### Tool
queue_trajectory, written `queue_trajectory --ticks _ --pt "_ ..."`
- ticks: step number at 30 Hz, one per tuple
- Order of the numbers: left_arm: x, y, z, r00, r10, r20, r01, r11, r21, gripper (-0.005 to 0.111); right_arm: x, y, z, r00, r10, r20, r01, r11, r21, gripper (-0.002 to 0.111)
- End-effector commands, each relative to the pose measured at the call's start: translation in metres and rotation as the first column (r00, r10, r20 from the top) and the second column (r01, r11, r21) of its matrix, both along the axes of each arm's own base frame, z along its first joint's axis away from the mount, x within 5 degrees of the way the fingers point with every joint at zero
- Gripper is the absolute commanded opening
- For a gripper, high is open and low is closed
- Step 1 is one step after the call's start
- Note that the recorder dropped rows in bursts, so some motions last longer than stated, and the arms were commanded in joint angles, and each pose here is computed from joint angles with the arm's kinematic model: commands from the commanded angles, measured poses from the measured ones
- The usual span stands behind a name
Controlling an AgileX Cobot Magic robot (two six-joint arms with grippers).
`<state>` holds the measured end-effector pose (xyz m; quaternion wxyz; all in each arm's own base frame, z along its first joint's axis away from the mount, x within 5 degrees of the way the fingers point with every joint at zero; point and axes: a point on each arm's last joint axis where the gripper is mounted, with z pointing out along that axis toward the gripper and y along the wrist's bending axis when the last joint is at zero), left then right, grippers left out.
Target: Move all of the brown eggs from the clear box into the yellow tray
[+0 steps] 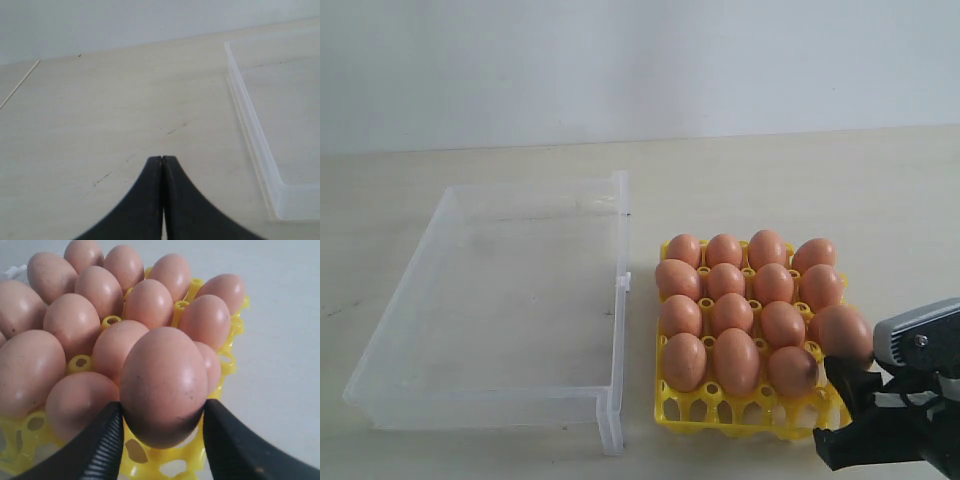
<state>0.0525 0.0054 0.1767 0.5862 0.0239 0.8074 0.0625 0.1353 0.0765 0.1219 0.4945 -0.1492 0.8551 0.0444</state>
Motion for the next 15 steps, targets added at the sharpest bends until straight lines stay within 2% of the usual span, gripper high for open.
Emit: queue_trajectory --ticks 1,4,7,9,14,15 --pt "-0.0001 -0.0005 0.0024 1.000 -0.006 0.019 0.006 1.000 -0.006 0.000 0.0009 -0.0006 -0.0025 1.000 -0.018 -0.006 0.018 1.000 0.005 0.000" --pt "-0.0001 -0.0005 0.0024 1.000 -0.006 0.019 0.006 1.000 -0.006 0.000 0.0008 -0.0002 -0.0028 1.000 -0.013 -0.007 0.013 1.000 0.003 0.000" --pt "-0.0001 -0.0005 0.0024 1.000 -0.006 0.019 0.006 1.000 -0.006 0.000 0.0006 0.0001 -0.0031 1.000 -0.008 -0.010 0.008 1.000 0.002 0.006" --pt "-0.0001 -0.0005 0.0024 1.000 -0.006 0.019 0.006 1.000 -0.006 0.000 0.0002 0.0003 -0.0039 1.000 -0.006 -0.022 0.006 1.000 0.000 0.018" --pt "-0.0001 -0.0005 0.0024 1.000 -0.006 0.019 0.006 1.000 -0.006 0.000 -0.0006 0.0004 -0.0051 0.999 -0.001 -0.037 0.001 1.000 -0.007 0.057" --pt "-0.0001 -0.0005 0.0024 1.000 -0.006 0.019 0.006 1.000 -0.006 0.000 -0.0006 0.0004 -0.0051 0.999 -0.001 -0.037 0.001 1.000 -0.007 0.061"
